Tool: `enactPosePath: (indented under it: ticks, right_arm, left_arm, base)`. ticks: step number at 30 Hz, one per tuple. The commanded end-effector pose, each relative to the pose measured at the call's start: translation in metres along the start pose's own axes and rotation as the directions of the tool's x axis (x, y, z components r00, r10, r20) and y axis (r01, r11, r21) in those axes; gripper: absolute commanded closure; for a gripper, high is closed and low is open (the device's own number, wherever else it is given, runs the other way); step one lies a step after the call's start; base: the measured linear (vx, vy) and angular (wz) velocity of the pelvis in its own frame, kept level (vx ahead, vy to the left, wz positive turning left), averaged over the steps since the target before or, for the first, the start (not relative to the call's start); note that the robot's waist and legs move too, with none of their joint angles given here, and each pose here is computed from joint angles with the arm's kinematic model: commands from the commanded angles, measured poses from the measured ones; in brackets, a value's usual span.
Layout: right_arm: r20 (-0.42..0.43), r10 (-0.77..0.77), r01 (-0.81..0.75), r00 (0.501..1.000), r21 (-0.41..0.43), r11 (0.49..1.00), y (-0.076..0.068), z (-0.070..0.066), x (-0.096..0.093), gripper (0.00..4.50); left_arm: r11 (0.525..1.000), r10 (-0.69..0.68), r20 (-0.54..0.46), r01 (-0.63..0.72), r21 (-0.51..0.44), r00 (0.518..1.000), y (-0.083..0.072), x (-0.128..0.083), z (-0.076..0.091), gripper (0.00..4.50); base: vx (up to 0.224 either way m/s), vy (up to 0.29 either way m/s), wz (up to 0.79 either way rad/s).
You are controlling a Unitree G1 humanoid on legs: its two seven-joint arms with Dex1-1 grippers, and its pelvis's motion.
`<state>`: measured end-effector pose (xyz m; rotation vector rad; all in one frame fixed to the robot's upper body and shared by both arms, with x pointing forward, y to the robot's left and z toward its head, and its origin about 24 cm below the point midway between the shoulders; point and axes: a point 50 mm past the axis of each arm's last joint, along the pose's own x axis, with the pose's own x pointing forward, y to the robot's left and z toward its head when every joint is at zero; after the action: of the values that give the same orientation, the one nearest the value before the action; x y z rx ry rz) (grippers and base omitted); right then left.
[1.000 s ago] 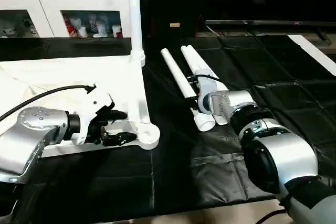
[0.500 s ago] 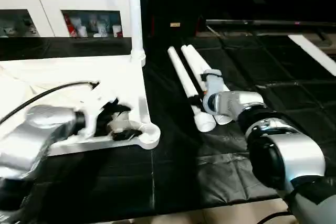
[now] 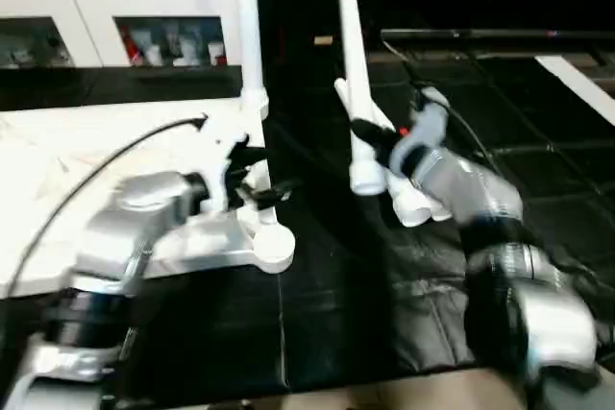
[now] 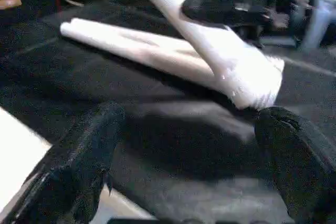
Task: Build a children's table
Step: Pick table leg
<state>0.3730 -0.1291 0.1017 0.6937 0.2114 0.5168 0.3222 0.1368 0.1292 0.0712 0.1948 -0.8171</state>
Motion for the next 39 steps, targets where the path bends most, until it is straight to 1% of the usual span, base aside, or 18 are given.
enactPosePath:
  ticks: [1,3,4,6,7,8,11,16,21,24,25,29,32,33,35,36,37,39]
  right_arm:
    - [0.027,0.210,-0.208,0.977,-0.044,0.977,0.023,0.010,-0.010,2.68]
    - [0.029,0.245,-0.243,0.969,-0.052,0.969,0.026,0.009,-0.013,2.68]
    - [0.027,0.337,-0.335,0.941,-0.052,0.941,0.034,0.007,-0.023,2.68]
    - [0.029,0.391,-0.390,0.920,-0.042,0.920,0.039,0.006,-0.030,2.69]
    - [0.030,0.395,-0.394,0.918,-0.041,0.918,0.039,0.006,-0.030,2.69]
    - [0.036,0.433,-0.432,0.901,-0.029,0.901,0.043,0.005,-0.036,2.69]
    - [0.034,0.498,-0.498,0.866,-0.008,0.867,0.051,0.003,-0.043,2.69]
    - [0.011,0.580,-0.580,0.815,0.012,0.815,0.062,-0.003,-0.052,2.69]
    - [0.004,0.606,-0.606,0.796,0.021,0.795,0.068,-0.005,-0.055,2.69]
    - [-0.007,0.629,-0.628,0.777,0.032,0.777,0.070,-0.006,-0.058,2.69]
    - [-0.011,0.630,-0.629,0.777,0.032,0.777,0.071,-0.006,-0.059,2.69]
    - [-0.029,0.599,-0.599,0.801,-0.025,0.800,0.072,-0.006,-0.056,2.69]
    - [-0.033,0.501,-0.499,0.865,-0.169,0.850,0.074,-0.004,-0.046,2.69]
    - [-0.033,0.501,-0.499,0.865,-0.169,0.850,0.074,-0.004,-0.046,2.69]
    - [-0.026,0.459,-0.454,0.888,-0.213,0.865,0.075,-0.003,-0.041,2.69]
    - [-0.027,0.453,-0.448,0.891,-0.223,0.866,0.075,-0.004,-0.040,2.69]
    - [-0.045,0.424,-0.418,0.905,-0.286,0.862,0.077,-0.006,-0.036,2.69]
    - [-0.055,0.402,-0.396,0.914,-0.337,0.854,0.079,-0.009,-0.032,2.69]
  left_arm:
    - [0.995,0.089,0.139,-0.082,-0.059,0.986,0.008,0.008,0.026,0.00]
    - [0.994,0.086,0.165,-0.072,-0.086,0.983,0.007,0.010,0.030,0.00]
    - [0.982,0.062,0.246,-0.015,-0.189,0.967,0.002,0.018,0.044,0.00]
    - [0.964,0.043,0.300,0.039,-0.262,0.953,-0.002,0.023,0.053,0.00]
    - [0.962,0.041,0.304,0.044,-0.268,0.952,-0.002,0.023,0.054,0.00]
    - [0.943,0.011,0.341,0.104,-0.317,0.940,-0.007,0.028,0.062,0.00]
    - [0.903,-0.021,0.392,0.186,-0.387,0.920,-0.014,0.035,0.072,0.00]
    - [0.863,-0.083,0.422,0.276,-0.423,0.903,-0.026,0.041,0.081,0.00]
    - [0.852,-0.107,0.424,0.303,-0.428,0.899,-0.031,0.044,0.082,0.00]
    - [0.832,-0.134,0.455,0.350,-0.431,0.880,-0.035,0.043,0.086,0.00]
    - [0.827,-0.143,0.463,0.363,-0.429,0.874,-0.036,0.042,0.087,0.29]
    - [0.840,-0.137,0.442,0.341,-0.422,0.886,-0.036,0.043,0.088,0.49]
    - [0.855,-0.060,0.385,0.246,-0.456,0.921,-0.030,0.046,0.088,0.79]
    - [0.855,-0.060,0.385,0.246,-0.456,0.921,-0.030,0.046,0.088,0.80]
    - [0.867,-0.023,0.362,0.199,-0.456,0.932,-0.028,0.047,0.088,0.98]
    - [0.868,-0.018,0.360,0.193,-0.457,0.933,-0.027,0.047,0.089,1.21]
    - [0.884,0.031,0.341,0.133,-0.448,0.940,-0.025,0.049,0.091,1.21]
    - [0.892,0.076,0.330,0.084,-0.445,0.941,-0.023,0.050,0.094,1.32]
  base:
    - [0.000,0.000,0.00]
    - [0.000,0.000,0.00]
    - [0.000,0.000,0.00]
    - [0.000,0.000,0.00]
    - [0.000,0.000,0.00]
    - [0.000,0.000,0.00]
    - [0.000,0.000,0.00]
    - [0.000,0.000,0.00]
    - [0.000,0.000,0.00]
    - [0.000,0.000,0.00]
    - [0.000,0.000,0.00]
    - [0.000,0.000,0.00]
    - [0.000,0.000,0.00]
    - [0.000,0.000,0.00]
    - [0.000,0.000,0.00]
    - [0.000,0.000,0.00]
    - [0.000,0.000,0.00]
    - [0.000,0.000,0.00]
